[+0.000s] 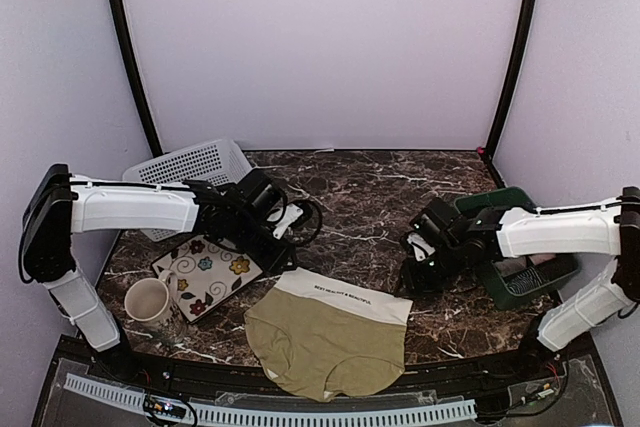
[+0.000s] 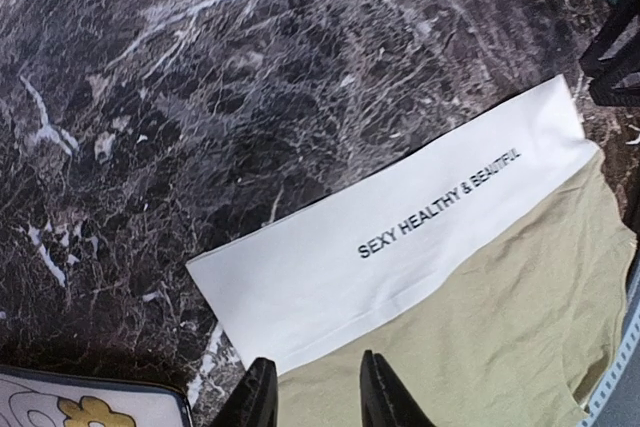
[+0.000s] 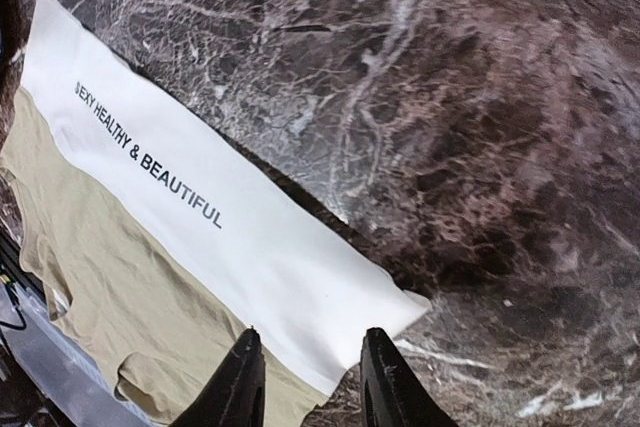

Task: Roll the underwear
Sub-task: Pick up the underwear from the center of the board.

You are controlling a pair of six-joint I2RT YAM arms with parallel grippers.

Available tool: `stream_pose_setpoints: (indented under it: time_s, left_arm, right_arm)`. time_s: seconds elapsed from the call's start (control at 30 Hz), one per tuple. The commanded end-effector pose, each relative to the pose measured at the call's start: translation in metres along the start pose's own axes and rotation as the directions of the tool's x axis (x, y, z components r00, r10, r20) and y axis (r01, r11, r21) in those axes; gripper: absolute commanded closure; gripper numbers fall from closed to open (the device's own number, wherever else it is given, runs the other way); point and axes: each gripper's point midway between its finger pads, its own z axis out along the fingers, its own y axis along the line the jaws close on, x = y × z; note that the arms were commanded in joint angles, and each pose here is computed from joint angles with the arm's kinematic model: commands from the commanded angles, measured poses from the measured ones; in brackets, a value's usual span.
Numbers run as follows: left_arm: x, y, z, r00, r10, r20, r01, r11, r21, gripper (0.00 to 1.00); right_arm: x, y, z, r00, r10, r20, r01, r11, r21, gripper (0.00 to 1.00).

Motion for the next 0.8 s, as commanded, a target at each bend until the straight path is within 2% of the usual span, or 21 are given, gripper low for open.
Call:
stream_pose_setpoints:
  time_s: [0.0, 0.13, 0.23, 0.27, 0.37, 0.47, 0.6, 0.77]
  left_arm:
    - [0.003, 0.020, 0.001, 0.998, -0.057, -0.026, 0.055, 0.995, -0.079, 0.68]
    - [0.003, 0.023, 0.002, 0.997, -0.071, -0.026, 0.069, 0.994, -0.081, 0.68]
    - [0.005, 0.025, 0.001, 0.997, -0.074, -0.030, 0.071, 0.994, -0.087, 0.68]
    - [0.007, 0.026, 0.001, 0.997, -0.077, -0.031, 0.073, 0.993, -0.091, 0.68]
    - [0.012, 0.031, 0.003, 0.994, -0.098, -0.040, 0.094, 0.990, -0.102, 0.68]
    - [0.016, 0.038, 0.007, 0.991, -0.120, -0.052, 0.114, 0.987, -0.113, 0.69]
    - [0.016, 0.046, 0.015, 0.986, -0.152, -0.064, 0.143, 0.982, -0.122, 0.70]
    - [0.015, 0.051, 0.027, 0.984, -0.164, -0.077, 0.153, 0.980, -0.126, 0.71]
  right_arm:
    - [0.000, 0.015, 0.022, 1.000, -0.027, -0.009, 0.027, 0.999, -0.037, 0.71]
    - [0.007, 0.010, 0.042, 0.997, -0.050, -0.066, 0.051, 0.999, 0.003, 0.81]
    - [0.008, -0.004, 0.047, 0.995, -0.058, -0.077, 0.063, 0.995, 0.075, 0.86]
    - [0.009, -0.018, 0.054, 0.993, -0.064, -0.095, 0.077, 0.987, 0.139, 0.87]
    - [-0.004, -0.044, 0.059, 0.991, -0.079, -0.108, 0.103, 0.965, 0.242, 0.90]
    - [-0.032, -0.051, 0.053, 0.990, -0.115, -0.084, 0.135, 0.946, 0.294, 0.92]
    - [-0.065, -0.035, 0.027, 0.987, -0.160, 0.008, 0.152, 0.949, 0.275, 0.88]
    - [-0.074, -0.011, -0.010, 0.986, -0.112, 0.121, 0.091, 0.981, 0.168, 0.69]
